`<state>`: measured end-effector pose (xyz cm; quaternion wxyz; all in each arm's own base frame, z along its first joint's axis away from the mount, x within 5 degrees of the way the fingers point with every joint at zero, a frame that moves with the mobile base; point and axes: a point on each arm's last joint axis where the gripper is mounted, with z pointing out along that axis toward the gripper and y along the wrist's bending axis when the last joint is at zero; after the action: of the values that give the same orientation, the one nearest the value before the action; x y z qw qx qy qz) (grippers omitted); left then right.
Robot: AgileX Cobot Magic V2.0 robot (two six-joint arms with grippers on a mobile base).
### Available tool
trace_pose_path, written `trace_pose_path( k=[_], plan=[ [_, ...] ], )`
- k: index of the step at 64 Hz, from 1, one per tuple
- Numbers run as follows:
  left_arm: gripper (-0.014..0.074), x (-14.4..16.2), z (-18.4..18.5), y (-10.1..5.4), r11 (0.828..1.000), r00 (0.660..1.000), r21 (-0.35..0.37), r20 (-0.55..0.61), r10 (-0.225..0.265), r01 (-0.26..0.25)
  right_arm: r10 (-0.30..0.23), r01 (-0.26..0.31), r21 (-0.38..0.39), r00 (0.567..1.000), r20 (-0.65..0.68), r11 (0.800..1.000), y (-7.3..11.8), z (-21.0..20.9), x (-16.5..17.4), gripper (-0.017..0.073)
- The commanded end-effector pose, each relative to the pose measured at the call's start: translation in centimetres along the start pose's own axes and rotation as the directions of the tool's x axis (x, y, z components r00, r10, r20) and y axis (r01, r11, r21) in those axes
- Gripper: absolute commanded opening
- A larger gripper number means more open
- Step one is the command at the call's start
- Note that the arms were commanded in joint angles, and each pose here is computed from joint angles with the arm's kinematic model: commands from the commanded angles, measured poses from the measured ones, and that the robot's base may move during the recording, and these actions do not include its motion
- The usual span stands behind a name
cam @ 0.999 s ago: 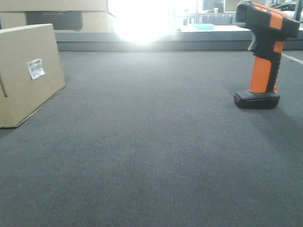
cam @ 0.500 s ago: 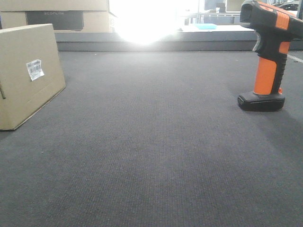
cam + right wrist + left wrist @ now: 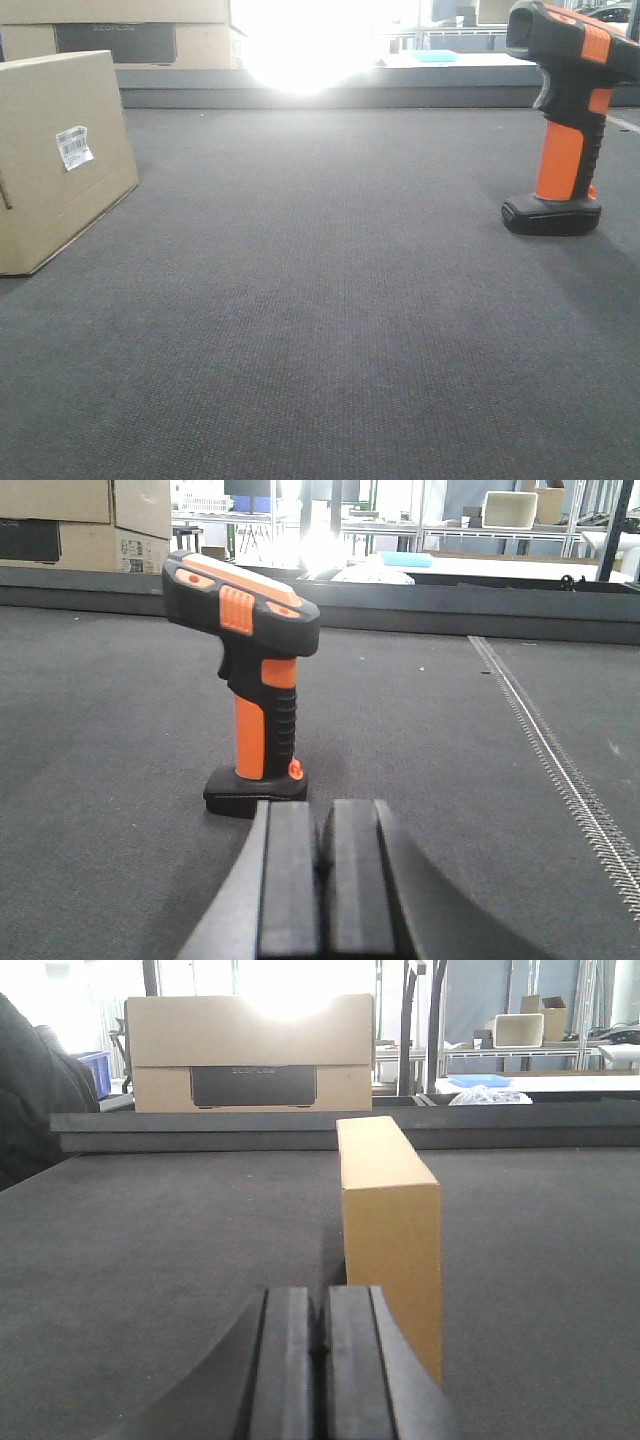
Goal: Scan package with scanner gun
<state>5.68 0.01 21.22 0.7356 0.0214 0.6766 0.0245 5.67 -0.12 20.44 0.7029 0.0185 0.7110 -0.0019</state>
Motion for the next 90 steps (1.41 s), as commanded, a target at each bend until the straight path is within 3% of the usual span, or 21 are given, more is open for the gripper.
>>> trace_pose_path(
  k=[1,29,42,54,58,65,71,78,82,90],
  plan=[
    [-0.0111,-0.3,-0.1,0.0,1.000,1.000,-0.005,0.026,-0.004,0.005,-0.010,0.010,0.001,1.000,0.026,1.000,0.0,0.0,-0.2,-0.0154],
    [-0.0111,-0.9,-0.1,0.1,1.000,0.996,-0.007,0.086,-0.004,0.005,-0.010,0.010,0.005,0.997,0.076,1.000,0.0,-0.1,-0.7,-0.0154],
    [-0.0111,-2.8,-0.5,0.1,1.000,0.957,-0.013,0.291,-0.002,0.006,-0.012,0.007,0.020,0.969,0.249,1.000,-0.2,-0.4,-2.5,-0.0154],
    [-0.0111,-9.9,-1.9,0.6,1.000,0.949,-0.022,0.317,0.000,0.007,-0.011,0.011,0.001,0.949,0.317,1.000,0.2,-2.5,-9.0,-0.0154],
    [-0.0106,-12.2,-2.0,0.8,1.000,0.960,-0.023,0.278,0.001,0.006,-0.012,0.015,-0.009,0.966,0.257,1.000,0.3,-2.6,-10.8,-0.0154],
    [0.0002,-15.3,-1.1,1.1,1.000,0.985,-0.024,0.172,0.008,-0.003,-0.014,0.017,-0.018,0.985,0.175,1.000,0.5,-2.0,-13.6,-0.0154],
    [0.0183,-16.6,0.9,1.2,1.000,0.997,-0.020,0.072,0.006,-0.004,-0.013,0.016,-0.018,0.992,0.129,1.000,0.5,-0.5,-14.9,-0.0146],
    [0.0388,-17.0,3.4,1.2,1.000,1.000,-0.010,0.001,-0.007,0.007,-0.012,0.014,-0.014,0.997,0.078,1.000,0.4,1.6,-15.0,-0.0022],
    [0.0478,-17.0,4.8,1.0,1.000,0.999,0.013,-0.041,-0.009,0.010,-0.012,0.012,-0.013,0.999,0.041,1.000,0.4,2.7,-14.8,0.0133],
    [0.0553,-16.7,7.0,0.4,0.997,0.992,0.069,-0.126,-0.011,0.020,-0.011,0.011,-0.012,1.000,-0.010,1.000,0.4,3.9,-14.3,0.0445]
  ],
)
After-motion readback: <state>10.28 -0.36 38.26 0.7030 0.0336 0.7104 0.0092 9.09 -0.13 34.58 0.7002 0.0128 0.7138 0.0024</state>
